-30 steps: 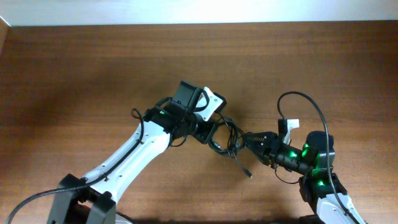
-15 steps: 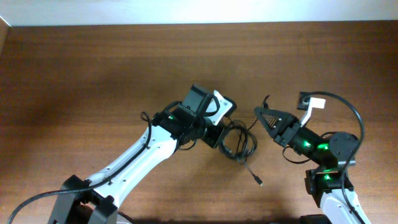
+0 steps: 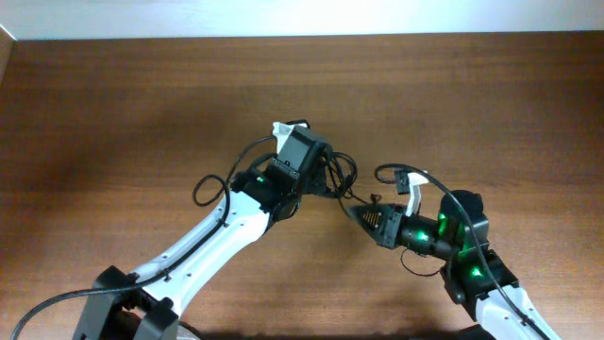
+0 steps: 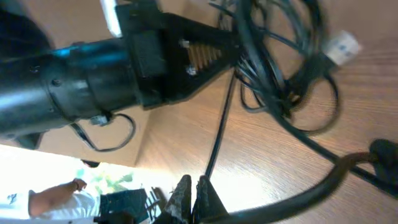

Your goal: Untangle cables

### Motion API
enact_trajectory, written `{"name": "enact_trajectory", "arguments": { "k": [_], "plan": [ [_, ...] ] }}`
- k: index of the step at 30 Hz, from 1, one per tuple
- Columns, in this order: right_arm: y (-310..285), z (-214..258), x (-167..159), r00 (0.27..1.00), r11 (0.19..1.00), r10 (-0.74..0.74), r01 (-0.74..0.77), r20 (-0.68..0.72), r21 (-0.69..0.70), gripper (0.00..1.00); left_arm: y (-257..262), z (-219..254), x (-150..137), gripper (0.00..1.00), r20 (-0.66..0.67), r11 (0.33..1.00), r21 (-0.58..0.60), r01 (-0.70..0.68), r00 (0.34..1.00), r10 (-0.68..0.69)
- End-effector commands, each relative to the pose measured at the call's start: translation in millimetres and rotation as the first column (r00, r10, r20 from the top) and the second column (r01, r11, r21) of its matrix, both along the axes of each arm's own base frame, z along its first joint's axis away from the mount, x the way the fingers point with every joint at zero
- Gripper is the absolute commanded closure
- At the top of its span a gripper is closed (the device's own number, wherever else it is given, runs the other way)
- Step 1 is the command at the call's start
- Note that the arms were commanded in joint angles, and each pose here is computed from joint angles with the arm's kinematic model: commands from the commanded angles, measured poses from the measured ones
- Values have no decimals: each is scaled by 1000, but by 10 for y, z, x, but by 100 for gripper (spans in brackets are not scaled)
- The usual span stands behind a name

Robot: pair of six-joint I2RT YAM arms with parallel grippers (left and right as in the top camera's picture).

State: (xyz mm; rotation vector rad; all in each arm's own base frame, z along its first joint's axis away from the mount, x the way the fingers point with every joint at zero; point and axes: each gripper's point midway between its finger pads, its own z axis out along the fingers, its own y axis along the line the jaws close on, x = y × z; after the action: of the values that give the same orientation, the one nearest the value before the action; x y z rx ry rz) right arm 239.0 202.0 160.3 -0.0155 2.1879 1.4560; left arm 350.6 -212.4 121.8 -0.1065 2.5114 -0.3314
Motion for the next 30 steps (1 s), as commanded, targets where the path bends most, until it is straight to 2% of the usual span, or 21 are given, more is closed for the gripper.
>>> {"name": "enact_trajectory", "arguments": {
  "k": [1, 2, 3, 4, 5, 6, 8, 9, 10, 11, 12, 14, 15, 16, 18, 20, 23, 30],
  "plan": [
    [15, -152, -138, 996, 999, 30, -33, -83, -26, 77, 99, 140, 107, 100, 47, 990, -46, -133, 990, 135],
    [7, -192, -158, 994, 999, 28, -32, -105, -34, 71, 97, 137, 102, 100, 45, 990, -46, -130, 990, 132],
    [-24, -269, -167, 991, 998, 8, -15, -137, -56, 55, 106, 126, 92, 100, 52, 996, -9, -92, 994, 92],
    [-54, -329, -165, 987, 997, -15, 2, -159, -77, 46, 105, 126, 92, 100, 68, 999, 43, -29, 997, 26],
    [-81, -386, -172, 983, 995, -33, 15, -180, -96, 33, 113, 113, 78, 100, 77, 991, 118, 58, 995, -67],
    [-110, -445, -183, 978, 993, -51, 28, -203, -116, 27, 126, 73, 31, 96, 60, 974, 183, 137, 987, -150],
    [-168, -537, -179, 969, 986, -91, 56, -228, -155, 17, 137, -41, -125, 88, -19, 956, 203, 211, 977, -212],
    [-201, -580, -170, 965, 982, -114, 73, -235, -176, 10, 88, -76, -199, 68, -53, 959, 165, 232, 973, -227],
    [-228, -614, -166, 961, 977, -132, 86, -242, -193, 5, -29, -93, -288, 29, -92, 970, 70, 234, 969, -228],
    [-246, -636, -163, 959, 974, -144, 94, -245, -204, 2, -90, -94, -329, 11, -110, 972, 21, 233, 967, -229],
    [-250, -647, -171, 957, 974, -145, 94, -251, -207, 1, -164, -91, -382, 1, -136, 974, -42, 222, 965, -226],
    [-278, -681, -168, 953, 969, -163, 106, -255, -224, 1, -167, -87, -376, 1, -159, 986, -87, 139, 976, -152],
    [-313, -726, -171, 947, 962, -184, 118, -264, -246, 1, -131, -84, -339, 1, -146, 990, -70, 119, 981, -128],
    [-342, -774, -196, 939, 957, -197, 122, -282, -265, 1, 6, -82, -247, 1, -100, 995, 18, 99, 990, -97],
    [-358, -817, -240, 931, 954, -200, 114, -306, -277, 1, 199, -56, -132, 1, -30, 973, 186, 133, 991, -130],
    [-408, -872, -244, 922, 943, -229, 130, -313, -307, 1, 357, -14, -44, 1, 17, 954, 285, 96, 994, -105],
    [-488, -915, -190, 915, 922, -279, 171, -290, -348, 1, 373, 0, -23, 1, 29, 952, 293, 84, 995, -97],
    [-488, -915, -189, 915, 922, -279, 171, -290, -348, 1, 483, 30, 43, 1, 54, 947, 320, 39, 997, -60]
  ]
}}
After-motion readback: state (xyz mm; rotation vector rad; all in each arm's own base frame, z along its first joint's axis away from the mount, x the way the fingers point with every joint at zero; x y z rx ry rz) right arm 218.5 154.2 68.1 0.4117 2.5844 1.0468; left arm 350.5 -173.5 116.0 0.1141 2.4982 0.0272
